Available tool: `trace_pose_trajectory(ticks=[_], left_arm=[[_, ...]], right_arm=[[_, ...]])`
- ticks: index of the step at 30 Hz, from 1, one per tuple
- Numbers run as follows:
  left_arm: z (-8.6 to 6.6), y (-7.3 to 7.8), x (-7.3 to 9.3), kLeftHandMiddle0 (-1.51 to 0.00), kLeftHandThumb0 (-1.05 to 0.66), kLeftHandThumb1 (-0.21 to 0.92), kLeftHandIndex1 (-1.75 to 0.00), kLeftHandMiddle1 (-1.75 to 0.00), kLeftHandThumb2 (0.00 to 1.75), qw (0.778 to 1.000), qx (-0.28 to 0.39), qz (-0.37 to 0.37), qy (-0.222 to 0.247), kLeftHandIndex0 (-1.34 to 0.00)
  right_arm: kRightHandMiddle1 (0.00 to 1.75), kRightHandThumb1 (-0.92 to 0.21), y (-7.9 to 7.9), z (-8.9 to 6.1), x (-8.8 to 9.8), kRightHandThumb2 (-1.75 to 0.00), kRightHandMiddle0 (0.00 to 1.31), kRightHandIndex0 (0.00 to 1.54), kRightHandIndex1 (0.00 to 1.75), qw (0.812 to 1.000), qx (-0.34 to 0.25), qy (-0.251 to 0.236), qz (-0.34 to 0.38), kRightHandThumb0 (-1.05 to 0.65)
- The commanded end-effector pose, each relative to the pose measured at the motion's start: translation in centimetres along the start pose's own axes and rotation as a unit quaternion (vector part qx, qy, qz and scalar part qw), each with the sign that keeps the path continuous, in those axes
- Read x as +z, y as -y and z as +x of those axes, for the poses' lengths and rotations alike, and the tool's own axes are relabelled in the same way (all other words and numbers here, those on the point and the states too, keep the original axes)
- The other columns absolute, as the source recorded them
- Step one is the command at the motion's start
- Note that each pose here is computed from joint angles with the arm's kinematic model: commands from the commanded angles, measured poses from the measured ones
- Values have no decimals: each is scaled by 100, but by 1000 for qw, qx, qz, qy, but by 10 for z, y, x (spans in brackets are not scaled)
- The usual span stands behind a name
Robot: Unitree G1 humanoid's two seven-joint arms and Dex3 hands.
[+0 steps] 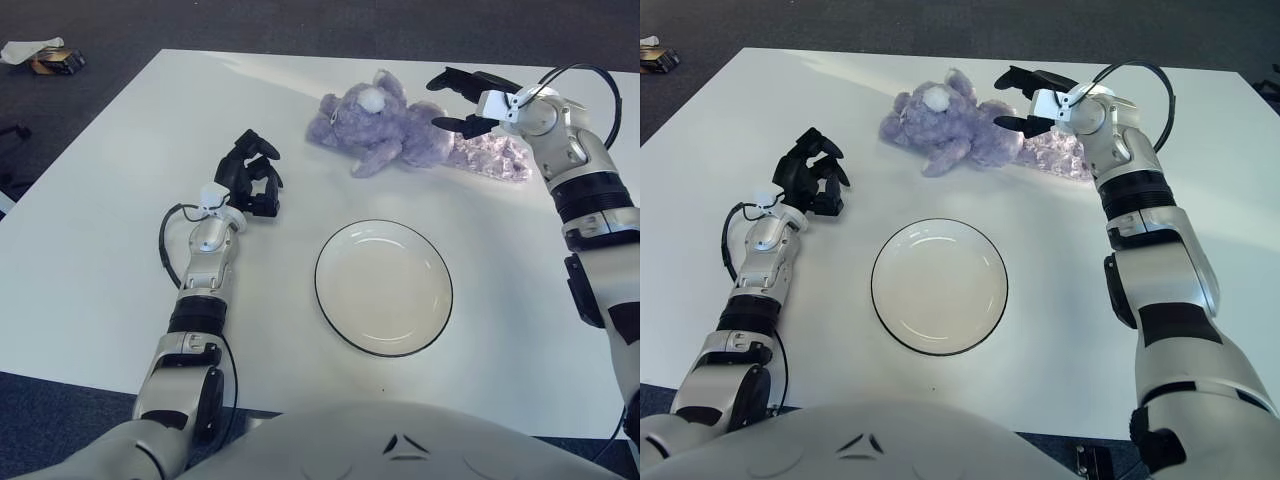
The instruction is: Put the doll into the plate.
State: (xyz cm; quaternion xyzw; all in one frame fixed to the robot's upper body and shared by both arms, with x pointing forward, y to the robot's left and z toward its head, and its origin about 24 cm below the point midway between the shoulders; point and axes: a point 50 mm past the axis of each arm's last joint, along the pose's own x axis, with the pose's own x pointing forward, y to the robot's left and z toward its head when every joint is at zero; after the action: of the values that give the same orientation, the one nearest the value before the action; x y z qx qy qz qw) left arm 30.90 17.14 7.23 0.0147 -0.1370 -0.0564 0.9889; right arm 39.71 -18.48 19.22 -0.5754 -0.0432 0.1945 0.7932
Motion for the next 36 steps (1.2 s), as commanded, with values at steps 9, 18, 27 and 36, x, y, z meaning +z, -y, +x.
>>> trace_pose_trajectory(ticks=[9, 18, 27, 36], left_arm=[[-13, 4, -13, -83, -2, 8, -173, -175, 160, 1000, 11, 1, -29, -53], [-14, 4, -13, -81, -2, 10, -174, -175, 159, 999, 14, -4, -39, -51], [-14, 5, -12, -76, -2, 19, -175, -172, 148, 999, 15, -9, -39, -44], [-14, 5, -11, -76, -1, 21, -175, -169, 145, 999, 13, -10, -34, -43]], right_arm=[[59, -92, -1, 10, 0, -78, 0, 9, 53, 1000, -19, -6, -1, -104], [71, -92, -5, 14, -2, -76, 0, 5, 52, 1000, -19, -16, -8, -104], [72, -92, -12, 18, -5, -73, 0, 3, 52, 1000, -5, -29, 11, -104], [67, -92, -17, 21, -4, -72, 0, 1, 49, 999, 5, -28, 25, -103]])
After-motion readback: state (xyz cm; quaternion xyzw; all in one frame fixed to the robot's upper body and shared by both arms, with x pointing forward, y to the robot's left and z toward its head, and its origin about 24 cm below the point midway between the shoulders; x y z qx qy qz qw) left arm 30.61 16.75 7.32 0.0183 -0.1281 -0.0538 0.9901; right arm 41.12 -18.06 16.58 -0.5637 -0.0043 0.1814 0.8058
